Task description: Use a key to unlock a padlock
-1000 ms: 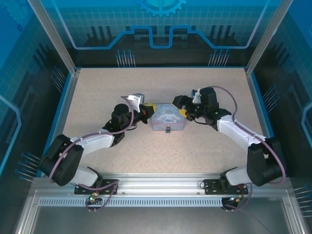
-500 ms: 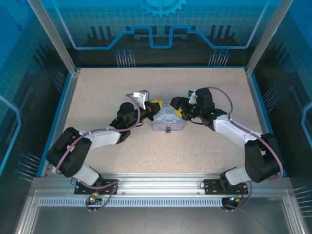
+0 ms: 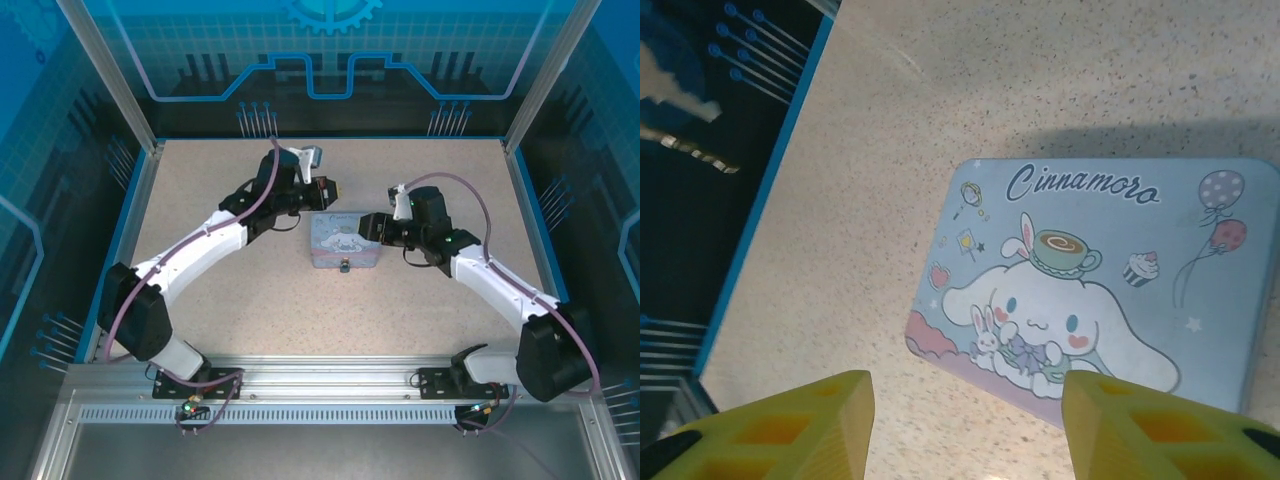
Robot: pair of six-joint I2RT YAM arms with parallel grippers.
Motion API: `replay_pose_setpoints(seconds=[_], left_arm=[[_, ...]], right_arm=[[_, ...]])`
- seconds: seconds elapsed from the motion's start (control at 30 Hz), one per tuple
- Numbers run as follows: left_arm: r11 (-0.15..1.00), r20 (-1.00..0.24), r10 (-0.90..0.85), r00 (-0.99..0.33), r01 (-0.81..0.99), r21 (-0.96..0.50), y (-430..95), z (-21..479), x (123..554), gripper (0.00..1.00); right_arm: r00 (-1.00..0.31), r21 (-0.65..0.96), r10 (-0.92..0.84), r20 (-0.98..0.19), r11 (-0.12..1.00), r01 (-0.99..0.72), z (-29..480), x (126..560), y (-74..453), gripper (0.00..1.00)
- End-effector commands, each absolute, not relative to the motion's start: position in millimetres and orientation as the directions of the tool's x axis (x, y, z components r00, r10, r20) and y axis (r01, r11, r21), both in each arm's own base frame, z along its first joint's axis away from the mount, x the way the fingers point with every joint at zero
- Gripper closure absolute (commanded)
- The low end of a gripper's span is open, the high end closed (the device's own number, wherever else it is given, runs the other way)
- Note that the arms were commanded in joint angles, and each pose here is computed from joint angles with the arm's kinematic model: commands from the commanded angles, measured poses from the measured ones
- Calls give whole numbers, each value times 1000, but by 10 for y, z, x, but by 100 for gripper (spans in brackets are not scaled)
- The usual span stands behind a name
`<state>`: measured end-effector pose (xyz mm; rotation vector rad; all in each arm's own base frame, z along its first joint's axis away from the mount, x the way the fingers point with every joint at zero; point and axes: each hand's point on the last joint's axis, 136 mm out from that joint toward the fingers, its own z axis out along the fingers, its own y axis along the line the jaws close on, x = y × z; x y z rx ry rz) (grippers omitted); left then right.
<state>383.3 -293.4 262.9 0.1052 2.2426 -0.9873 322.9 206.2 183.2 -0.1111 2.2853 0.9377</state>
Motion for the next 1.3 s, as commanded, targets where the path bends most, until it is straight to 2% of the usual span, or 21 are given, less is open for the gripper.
replay_pose_setpoints(seconds=[0.0, 0.23, 0.63, 1.27], left_arm=[[728, -402, -113, -909, 199, -655, -2954, 2286, 3521, 100], [701, -329, -102, -939, 167, -693, -3037, 2326, 3429, 100], [669, -272, -112, -956, 130, -731, -3171, 2340, 3409, 100], [632, -244, -127, -961, 111, -767, -3261, 2418, 3437, 100]], right_arm=[[-693, 515, 73, -717, 726, -456, 1961, 3212, 2103, 48], [-624, 513, 91, -776, 666, -541, 2261, 3278, 2223, 51], [-625, 551, 84, -776, 573, -607, 2366, 3279, 2448, 59], [-642, 555, 61, -765, 568, -608, 2194, 3278, 2525, 58]])
